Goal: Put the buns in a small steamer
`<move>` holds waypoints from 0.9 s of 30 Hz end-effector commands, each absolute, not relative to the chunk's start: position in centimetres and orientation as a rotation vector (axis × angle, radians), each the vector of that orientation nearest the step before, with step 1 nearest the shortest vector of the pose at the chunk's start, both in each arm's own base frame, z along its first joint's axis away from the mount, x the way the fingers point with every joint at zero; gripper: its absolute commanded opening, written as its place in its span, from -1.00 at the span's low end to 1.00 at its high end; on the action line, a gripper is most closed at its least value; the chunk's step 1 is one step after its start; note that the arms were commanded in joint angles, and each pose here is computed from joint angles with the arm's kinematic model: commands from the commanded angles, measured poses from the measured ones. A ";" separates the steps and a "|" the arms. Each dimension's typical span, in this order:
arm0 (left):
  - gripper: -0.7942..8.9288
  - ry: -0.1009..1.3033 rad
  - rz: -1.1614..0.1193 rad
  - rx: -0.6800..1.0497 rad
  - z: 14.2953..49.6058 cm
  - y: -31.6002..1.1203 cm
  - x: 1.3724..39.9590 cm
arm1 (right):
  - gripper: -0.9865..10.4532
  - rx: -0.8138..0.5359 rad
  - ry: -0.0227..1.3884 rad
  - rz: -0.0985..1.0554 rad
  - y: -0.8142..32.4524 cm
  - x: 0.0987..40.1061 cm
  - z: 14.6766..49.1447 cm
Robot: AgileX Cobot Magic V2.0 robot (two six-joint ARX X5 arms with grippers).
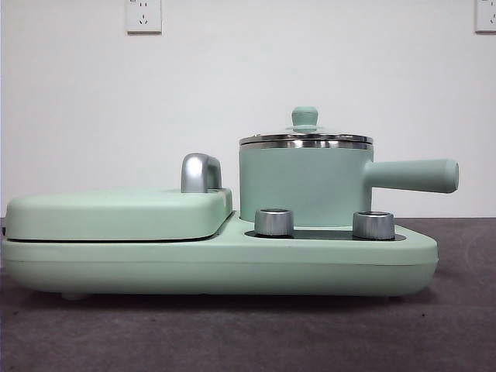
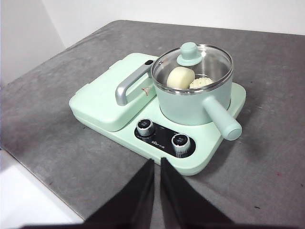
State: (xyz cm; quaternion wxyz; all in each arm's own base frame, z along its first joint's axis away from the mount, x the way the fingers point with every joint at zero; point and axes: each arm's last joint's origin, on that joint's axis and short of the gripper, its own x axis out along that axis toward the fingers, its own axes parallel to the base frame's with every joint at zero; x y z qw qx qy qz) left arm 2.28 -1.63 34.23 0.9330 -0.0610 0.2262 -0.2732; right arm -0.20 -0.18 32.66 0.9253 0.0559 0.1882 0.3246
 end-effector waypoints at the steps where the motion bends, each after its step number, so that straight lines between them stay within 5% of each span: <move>1: -0.81 0.446 -0.496 -0.146 34.3 -1.5 2.4 | -0.79 0.115 0.369 0.679 -0.2 -0.3 33.0; 8: -0.81 0.261 -0.274 -0.055 33.0 -1.4 4.6 | -0.79 0.115 0.369 0.678 -0.2 -0.3 33.0; 15: -0.81 0.176 -0.049 -0.080 25.9 -0.5 7.8 | -0.79 0.115 0.369 0.678 -0.2 -0.3 33.0; 27: -0.81 0.098 0.002 -0.116 16.8 -0.1 9.4 | -0.79 0.115 0.369 0.678 -0.2 -0.3 33.0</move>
